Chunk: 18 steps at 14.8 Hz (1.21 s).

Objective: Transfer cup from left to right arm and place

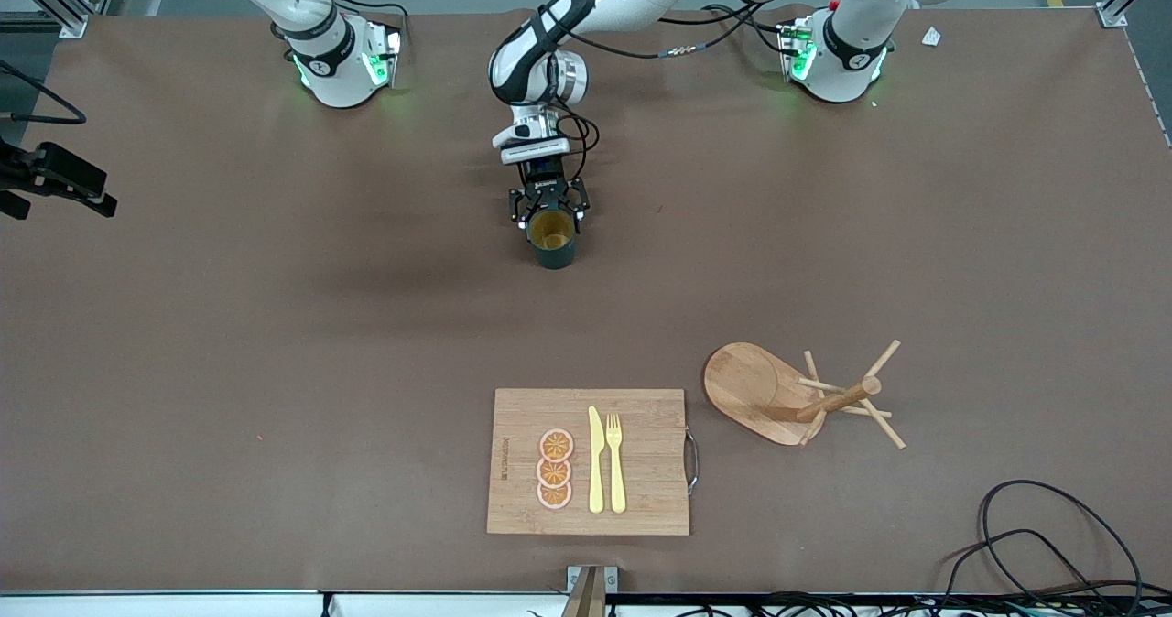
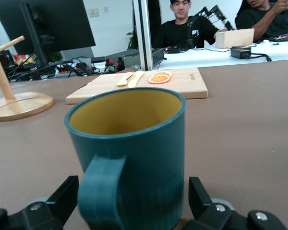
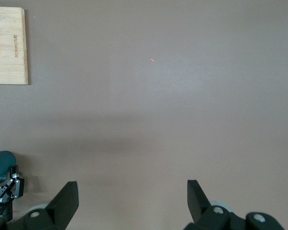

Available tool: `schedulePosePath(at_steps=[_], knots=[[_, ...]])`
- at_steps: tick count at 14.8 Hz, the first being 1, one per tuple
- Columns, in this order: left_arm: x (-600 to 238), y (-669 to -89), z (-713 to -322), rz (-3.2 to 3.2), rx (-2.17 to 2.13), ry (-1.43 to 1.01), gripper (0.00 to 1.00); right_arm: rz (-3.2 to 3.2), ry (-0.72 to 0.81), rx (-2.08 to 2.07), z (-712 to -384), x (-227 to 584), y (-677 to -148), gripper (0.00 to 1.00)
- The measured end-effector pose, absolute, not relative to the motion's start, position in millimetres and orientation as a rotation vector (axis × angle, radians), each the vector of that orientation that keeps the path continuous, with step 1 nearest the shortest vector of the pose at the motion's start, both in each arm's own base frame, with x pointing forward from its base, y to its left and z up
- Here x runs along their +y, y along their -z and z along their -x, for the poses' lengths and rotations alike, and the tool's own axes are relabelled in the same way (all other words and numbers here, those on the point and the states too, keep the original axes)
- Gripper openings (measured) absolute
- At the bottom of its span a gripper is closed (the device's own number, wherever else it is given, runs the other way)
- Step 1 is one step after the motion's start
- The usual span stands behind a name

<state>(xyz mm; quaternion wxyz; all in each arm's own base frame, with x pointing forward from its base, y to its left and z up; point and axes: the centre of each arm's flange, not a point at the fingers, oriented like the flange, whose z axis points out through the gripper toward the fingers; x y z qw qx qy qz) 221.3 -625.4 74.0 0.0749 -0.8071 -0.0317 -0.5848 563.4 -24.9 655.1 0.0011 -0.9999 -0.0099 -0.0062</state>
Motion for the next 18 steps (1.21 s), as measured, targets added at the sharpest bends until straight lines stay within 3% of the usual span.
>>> schedulePosePath(at_steps=[13, 18], knots=[[-663, -230, -208, 2.552, -0.304, 1.36, 1.0, 3.139, 0.02, -0.031, -563, -25, -655, 1.0], [-642, -363, -267, 2.638, -0.231, 1.084, 1.0, 3.139, 0.02, -0.034, -563, -24, -655, 1.0]])
